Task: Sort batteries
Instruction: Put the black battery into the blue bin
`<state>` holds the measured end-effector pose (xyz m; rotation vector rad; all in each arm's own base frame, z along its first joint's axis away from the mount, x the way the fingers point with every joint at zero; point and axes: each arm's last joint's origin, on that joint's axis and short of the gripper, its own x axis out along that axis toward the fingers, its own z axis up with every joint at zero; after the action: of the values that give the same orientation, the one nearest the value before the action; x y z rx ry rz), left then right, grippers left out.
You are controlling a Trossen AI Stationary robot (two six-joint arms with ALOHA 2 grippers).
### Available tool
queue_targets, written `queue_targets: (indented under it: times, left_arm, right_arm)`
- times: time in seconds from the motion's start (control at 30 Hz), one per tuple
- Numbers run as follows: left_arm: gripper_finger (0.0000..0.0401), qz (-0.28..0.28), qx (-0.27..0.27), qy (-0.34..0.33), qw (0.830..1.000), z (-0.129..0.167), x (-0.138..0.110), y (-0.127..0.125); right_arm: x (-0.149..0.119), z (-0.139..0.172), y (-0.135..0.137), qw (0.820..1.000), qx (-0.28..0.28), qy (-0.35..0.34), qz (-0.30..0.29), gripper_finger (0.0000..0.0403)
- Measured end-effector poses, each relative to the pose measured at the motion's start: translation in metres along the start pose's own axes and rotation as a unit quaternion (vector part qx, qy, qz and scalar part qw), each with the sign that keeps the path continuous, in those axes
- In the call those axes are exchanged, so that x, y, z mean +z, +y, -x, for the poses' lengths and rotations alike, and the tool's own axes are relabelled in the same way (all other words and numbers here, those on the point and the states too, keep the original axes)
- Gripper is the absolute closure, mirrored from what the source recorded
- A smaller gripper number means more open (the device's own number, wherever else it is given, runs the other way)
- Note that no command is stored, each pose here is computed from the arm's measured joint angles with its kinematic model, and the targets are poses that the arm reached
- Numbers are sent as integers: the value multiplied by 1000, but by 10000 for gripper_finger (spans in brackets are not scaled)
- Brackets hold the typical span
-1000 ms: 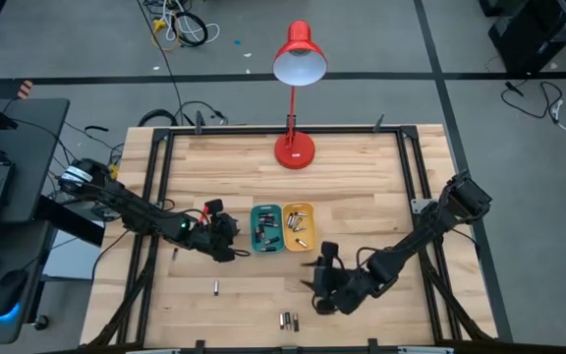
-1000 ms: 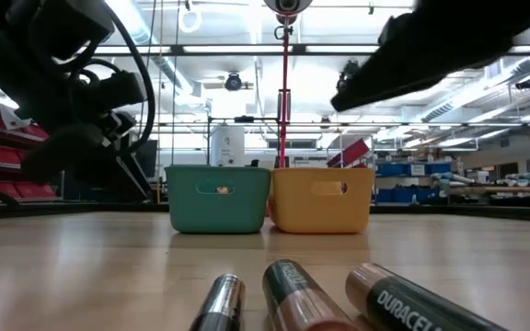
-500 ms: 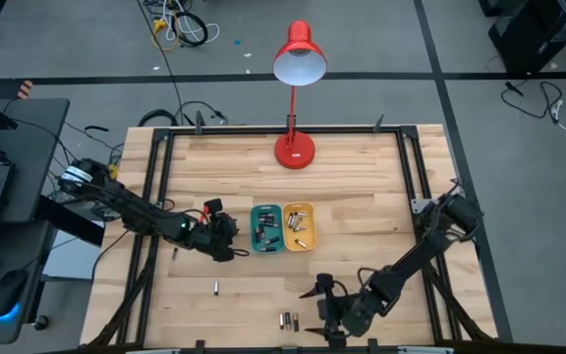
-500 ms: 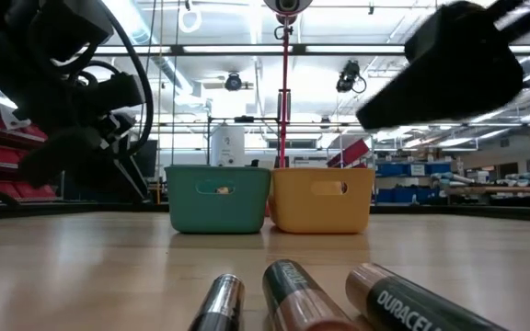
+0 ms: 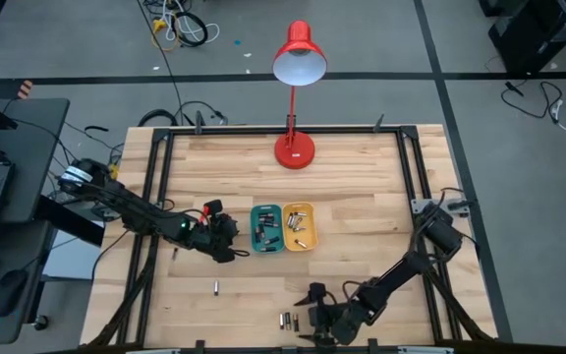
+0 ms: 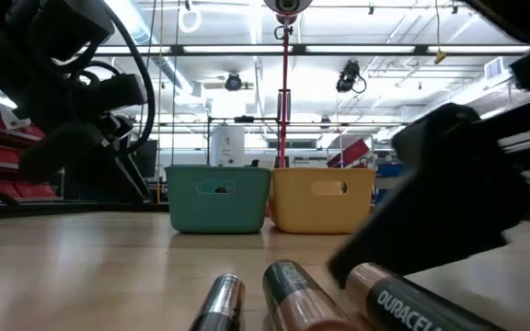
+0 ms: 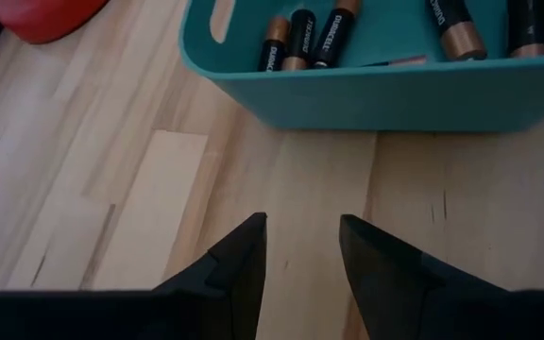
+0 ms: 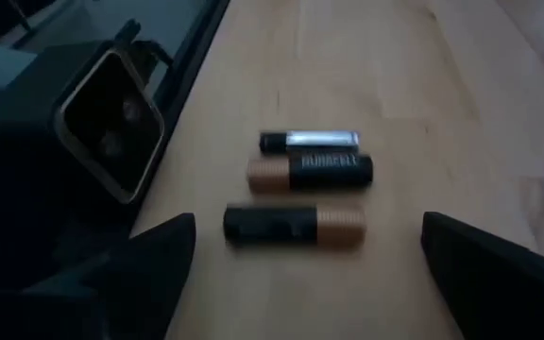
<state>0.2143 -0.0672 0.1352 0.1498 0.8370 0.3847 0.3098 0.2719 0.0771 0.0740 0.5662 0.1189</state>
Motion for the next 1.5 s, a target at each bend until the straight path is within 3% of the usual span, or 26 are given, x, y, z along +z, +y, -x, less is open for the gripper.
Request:
queue_targets:
  times: [0.17,0.4,1.0,1.23,1.5]
  left_arm:
    - [249,9,-4,3,1000,0,0,0]
    - [249,27,-7,6,1000,0,-1,0]
    - [249,41,-8,4,999,0,0,0]
    - [249,43,-3,0,999,0,0,0]
    - [249,45,-3,-6,999,0,1,-1]
  right_arm:
    - [3,-14,5,1000,-6,1,16,6]
    - [-1,-15,4,998,-28,58,20,24]
    - [-3,-5,11,997,-42,58,39,195]
    - [12,16,6,988,-80,75,112,169]
    - [26,40,-23,956,-188,141,178,177]
